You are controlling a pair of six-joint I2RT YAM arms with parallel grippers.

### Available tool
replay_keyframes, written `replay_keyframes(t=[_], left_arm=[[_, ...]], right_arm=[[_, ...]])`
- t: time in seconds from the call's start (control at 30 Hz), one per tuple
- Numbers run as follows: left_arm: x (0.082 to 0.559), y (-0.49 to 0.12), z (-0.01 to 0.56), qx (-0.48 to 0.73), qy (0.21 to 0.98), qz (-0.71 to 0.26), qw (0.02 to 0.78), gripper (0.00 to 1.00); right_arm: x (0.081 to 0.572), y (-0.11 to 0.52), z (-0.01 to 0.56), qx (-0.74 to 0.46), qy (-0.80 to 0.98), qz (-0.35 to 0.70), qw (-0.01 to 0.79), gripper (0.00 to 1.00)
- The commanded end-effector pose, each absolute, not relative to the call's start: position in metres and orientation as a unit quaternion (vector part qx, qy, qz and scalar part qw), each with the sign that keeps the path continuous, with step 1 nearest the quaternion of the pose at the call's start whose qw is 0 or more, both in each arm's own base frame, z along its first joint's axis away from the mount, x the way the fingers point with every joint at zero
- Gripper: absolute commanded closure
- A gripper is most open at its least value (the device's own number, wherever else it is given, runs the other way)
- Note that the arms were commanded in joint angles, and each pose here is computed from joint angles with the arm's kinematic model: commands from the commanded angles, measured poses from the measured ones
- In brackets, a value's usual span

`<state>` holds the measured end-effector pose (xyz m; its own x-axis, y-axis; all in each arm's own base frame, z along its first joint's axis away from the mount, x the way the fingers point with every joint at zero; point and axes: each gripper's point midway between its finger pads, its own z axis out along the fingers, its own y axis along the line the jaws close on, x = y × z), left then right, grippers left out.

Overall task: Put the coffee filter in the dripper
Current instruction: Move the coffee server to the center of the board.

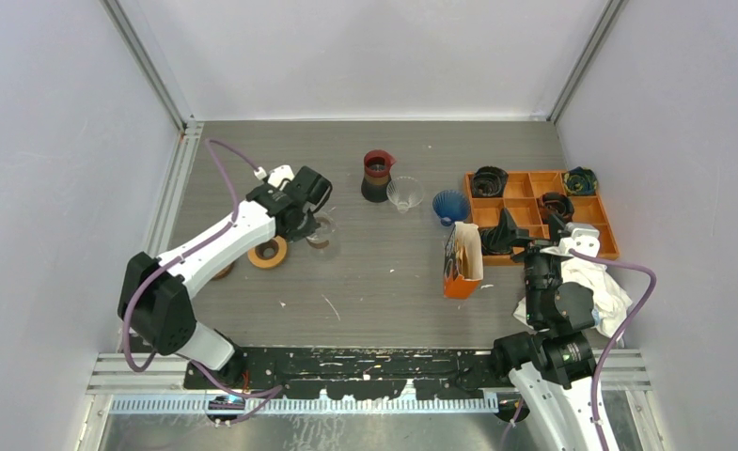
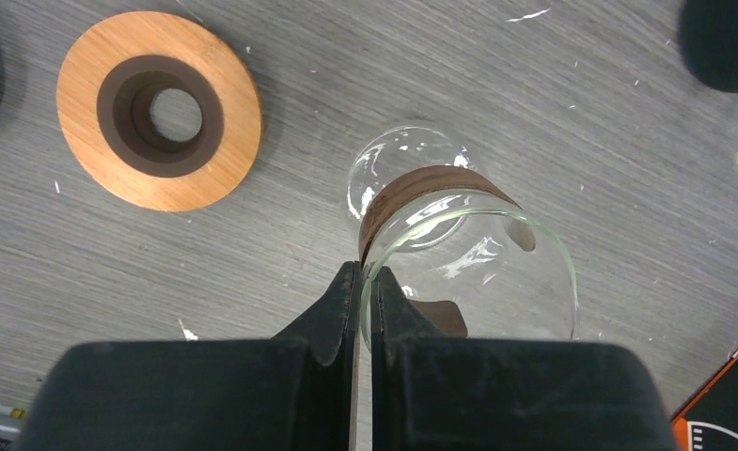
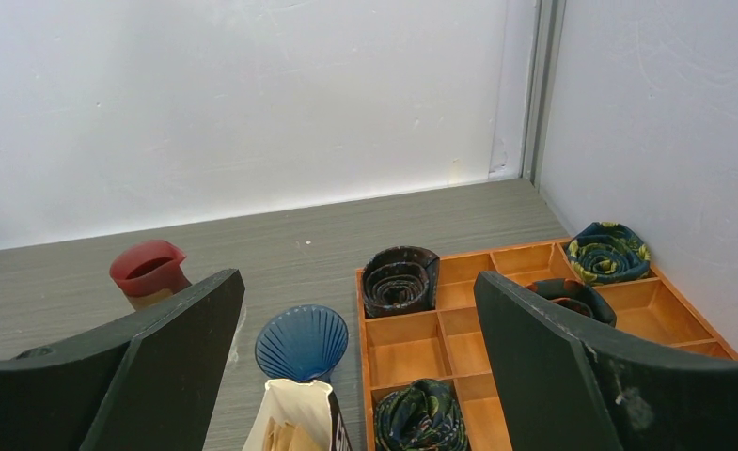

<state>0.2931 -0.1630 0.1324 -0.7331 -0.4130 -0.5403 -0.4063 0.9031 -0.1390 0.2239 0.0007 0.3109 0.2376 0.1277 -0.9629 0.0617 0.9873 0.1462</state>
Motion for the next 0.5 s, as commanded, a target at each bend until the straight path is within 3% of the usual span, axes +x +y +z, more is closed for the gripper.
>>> replay_keyframes(t=[0.0, 0.17, 0.47], left_arm=[[0.311, -0.167, 0.137, -0.247, 0.917, -0.005, 0.312, 1.0], [0.311, -0.172, 0.135, -0.238, 0.923, -0.006, 0.303, 0.99], [0.316, -0.171, 0.153, -0.23, 0.918, -0.014, 0.323, 0.72]], right_arm=[[0.22, 0.001, 0.324, 0.08, 0.597, 0.031, 0.798, 0.0], [0.221, 0.002, 0.324, 0.079, 0.597, 0.031, 0.798, 0.0], [0.222, 0.004, 0.324, 0.076, 0.599, 0.033, 0.797, 0.0]])
